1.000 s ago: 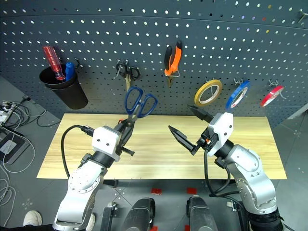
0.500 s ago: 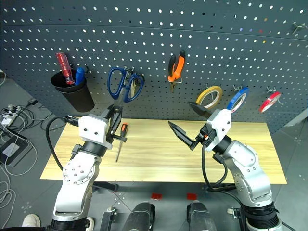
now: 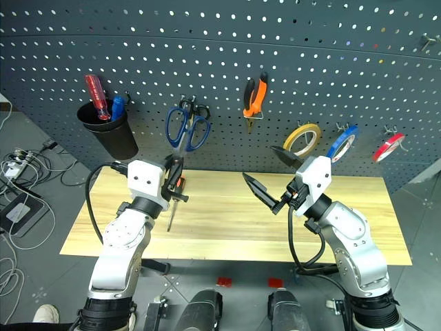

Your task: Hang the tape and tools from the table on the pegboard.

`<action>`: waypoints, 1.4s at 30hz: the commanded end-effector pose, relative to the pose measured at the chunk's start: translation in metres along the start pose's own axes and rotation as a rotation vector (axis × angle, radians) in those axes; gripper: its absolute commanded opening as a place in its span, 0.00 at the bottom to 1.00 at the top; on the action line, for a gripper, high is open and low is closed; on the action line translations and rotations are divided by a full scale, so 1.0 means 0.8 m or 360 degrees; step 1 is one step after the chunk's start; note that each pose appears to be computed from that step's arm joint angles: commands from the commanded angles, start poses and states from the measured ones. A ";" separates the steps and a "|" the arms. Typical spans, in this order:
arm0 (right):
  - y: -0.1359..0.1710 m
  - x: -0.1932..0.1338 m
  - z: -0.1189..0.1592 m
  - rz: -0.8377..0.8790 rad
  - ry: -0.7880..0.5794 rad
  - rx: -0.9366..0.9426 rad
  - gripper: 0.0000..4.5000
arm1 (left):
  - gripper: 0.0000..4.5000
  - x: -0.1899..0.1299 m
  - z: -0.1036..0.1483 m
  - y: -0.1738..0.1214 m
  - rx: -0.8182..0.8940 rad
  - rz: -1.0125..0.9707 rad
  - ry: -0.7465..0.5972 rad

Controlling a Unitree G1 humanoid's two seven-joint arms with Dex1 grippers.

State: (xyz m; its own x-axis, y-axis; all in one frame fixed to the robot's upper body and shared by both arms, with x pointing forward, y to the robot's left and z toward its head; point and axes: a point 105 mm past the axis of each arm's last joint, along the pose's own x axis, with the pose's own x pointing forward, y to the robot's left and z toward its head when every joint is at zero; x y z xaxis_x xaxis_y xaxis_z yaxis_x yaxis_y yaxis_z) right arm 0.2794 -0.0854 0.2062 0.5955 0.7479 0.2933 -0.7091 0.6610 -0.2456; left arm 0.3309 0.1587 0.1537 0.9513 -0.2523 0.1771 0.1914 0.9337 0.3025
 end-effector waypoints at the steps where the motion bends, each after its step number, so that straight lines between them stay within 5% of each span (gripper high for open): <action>1: 0.003 -0.003 0.016 -0.0005 -0.0052 -0.0059 1.00 | 0.15 0.002 0.008 0.003 0.0004 -0.0008 -0.0031; 5: 0.005 -0.005 0.013 0.0004 -0.0021 -0.0066 1.00 | 0.32 0.002 0.002 0.007 -0.0004 0.0012 0.0000; 15: 0.020 -0.023 -0.008 0.0115 0.0102 -0.0030 1.00 | 0.98 -0.020 -0.033 0.002 -0.0082 0.0084 0.0175; 25: 0.046 0.003 -0.017 0.0334 0.0214 0.0073 1.00 | 0.99 -0.044 -0.085 0.039 -0.0261 0.0352 0.0616; 42: 0.039 0.055 -0.008 0.0378 0.0249 0.0065 1.00 | 0.99 0.027 -0.105 0.095 -0.0393 0.0297 0.0830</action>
State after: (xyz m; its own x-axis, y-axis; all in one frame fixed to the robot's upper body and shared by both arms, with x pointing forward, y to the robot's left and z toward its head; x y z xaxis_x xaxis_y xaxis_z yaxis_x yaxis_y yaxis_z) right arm 0.2899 -0.0339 0.1955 0.4725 0.8796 0.0559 -0.8508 0.4717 -0.2314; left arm 0.3847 0.2414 0.0971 0.9484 0.0267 -0.3159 -0.0031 0.9972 0.0749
